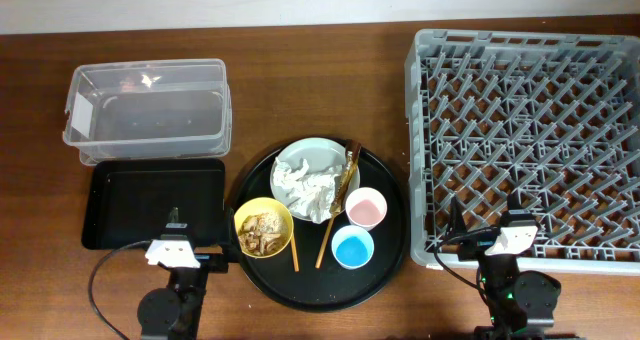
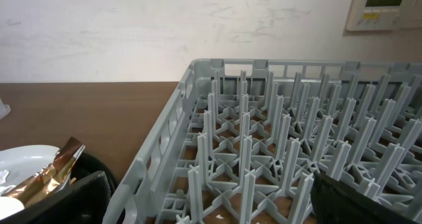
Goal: Sort waste into correct bins and load items into the dishwasher rack
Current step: 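Move the left gripper toward the brown wrapper on the white plate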
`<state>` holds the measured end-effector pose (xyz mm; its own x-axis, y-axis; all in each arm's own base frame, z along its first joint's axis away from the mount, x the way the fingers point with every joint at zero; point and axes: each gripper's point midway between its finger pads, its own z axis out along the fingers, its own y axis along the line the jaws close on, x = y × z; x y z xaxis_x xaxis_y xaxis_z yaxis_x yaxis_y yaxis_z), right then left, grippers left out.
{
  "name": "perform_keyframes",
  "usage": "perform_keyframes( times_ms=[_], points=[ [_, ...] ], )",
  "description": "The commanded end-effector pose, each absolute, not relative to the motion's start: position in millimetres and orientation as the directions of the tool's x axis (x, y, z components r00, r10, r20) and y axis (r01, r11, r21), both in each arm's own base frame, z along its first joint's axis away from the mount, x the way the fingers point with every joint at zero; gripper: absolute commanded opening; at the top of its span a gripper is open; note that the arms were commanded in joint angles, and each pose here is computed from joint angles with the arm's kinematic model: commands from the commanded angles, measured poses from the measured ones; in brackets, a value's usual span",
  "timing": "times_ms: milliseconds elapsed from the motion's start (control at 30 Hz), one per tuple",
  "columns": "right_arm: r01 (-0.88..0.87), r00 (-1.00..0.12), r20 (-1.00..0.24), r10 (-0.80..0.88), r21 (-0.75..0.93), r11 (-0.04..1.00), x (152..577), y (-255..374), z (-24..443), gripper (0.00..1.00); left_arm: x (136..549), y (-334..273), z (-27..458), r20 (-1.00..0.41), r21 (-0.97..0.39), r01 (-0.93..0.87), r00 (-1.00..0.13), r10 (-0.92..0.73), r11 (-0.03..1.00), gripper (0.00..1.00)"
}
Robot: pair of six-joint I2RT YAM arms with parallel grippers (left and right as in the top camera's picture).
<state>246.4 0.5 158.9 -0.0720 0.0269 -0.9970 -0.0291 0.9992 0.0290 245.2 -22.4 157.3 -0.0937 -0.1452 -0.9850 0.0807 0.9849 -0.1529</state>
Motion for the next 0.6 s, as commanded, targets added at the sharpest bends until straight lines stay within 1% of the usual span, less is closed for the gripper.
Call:
perform_keyframes(
  times_ms=[0, 67, 167, 233, 267, 367, 433, 500, 567],
  points=[
    [-0.031, -0.079, -0.997, 0.027, 0.030, 0.999, 246.4, 1.3, 155.9, 0.98, 245.0, -21.2, 156.3, -0.987, -0.140, 0.075, -0.091, -0.133, 0.987, 0.99],
    [-0.033, -0.079, -0.996, 0.032, 0.035, 0.999, 246.3, 1.6, 155.9, 0.98, 245.0, -21.2, 156.1, -0.987, -0.140, 0.075, -0.091, -0.133, 0.987, 0.99],
    [-0.034, -0.082, -0.992, 0.092, 0.095, 0.995, 246.3, 2.7, 155.9, 0.98, 244.9, -21.6, 156.2, -0.987, -0.141, 0.077, -0.092, -0.134, 0.987, 0.99],
    [-0.119, -0.088, -0.992, 0.091, 0.101, 0.988, 243.2, 17.5, 163.7, 0.98, 243.5, -30.6, 156.7, -0.985, -0.146, 0.127, -0.115, -0.132, 0.981, 0.99],
    [-0.128, -0.097, -0.991, 0.092, 0.104, 0.986, 241.5, 19.3, 166.6, 0.98, 243.2, -31.0, 155.8, -0.983, -0.147, 0.127, -0.130, -0.131, 0.981, 0.99],
    [-0.116, -0.184, -0.977, 0.104, 0.127, 0.985, 227.1, 19.9, 177.8, 0.98, 241.6, -30.7, 166.8, -0.964, -0.151, 0.110, -0.235, -0.122, 0.982, 0.99],
    [-0.112, -0.206, -0.973, 0.106, 0.131, 0.985, 218.8, 20.3, 190.1, 0.98, 243.1, -32.3, 175.7, -0.945, -0.155, 0.107, -0.306, -0.116, 0.982, 1.00],
    [-0.102, -0.283, -0.953, 0.110, 0.144, 0.984, 208.6, 21.1, 199.2, 0.98, 249.9, -38.5, 191.2, -0.903, -0.169, 0.118, -0.417, -0.105, 0.979, 0.99],
    [-0.078, -0.354, -0.923, 0.152, 0.191, 0.978, 205.2, 21.4, 200.9, 0.98, 258.6, -43.0, 203.5, -0.872, -0.181, 0.126, -0.480, -0.100, 0.975, 0.99]
  ],
)
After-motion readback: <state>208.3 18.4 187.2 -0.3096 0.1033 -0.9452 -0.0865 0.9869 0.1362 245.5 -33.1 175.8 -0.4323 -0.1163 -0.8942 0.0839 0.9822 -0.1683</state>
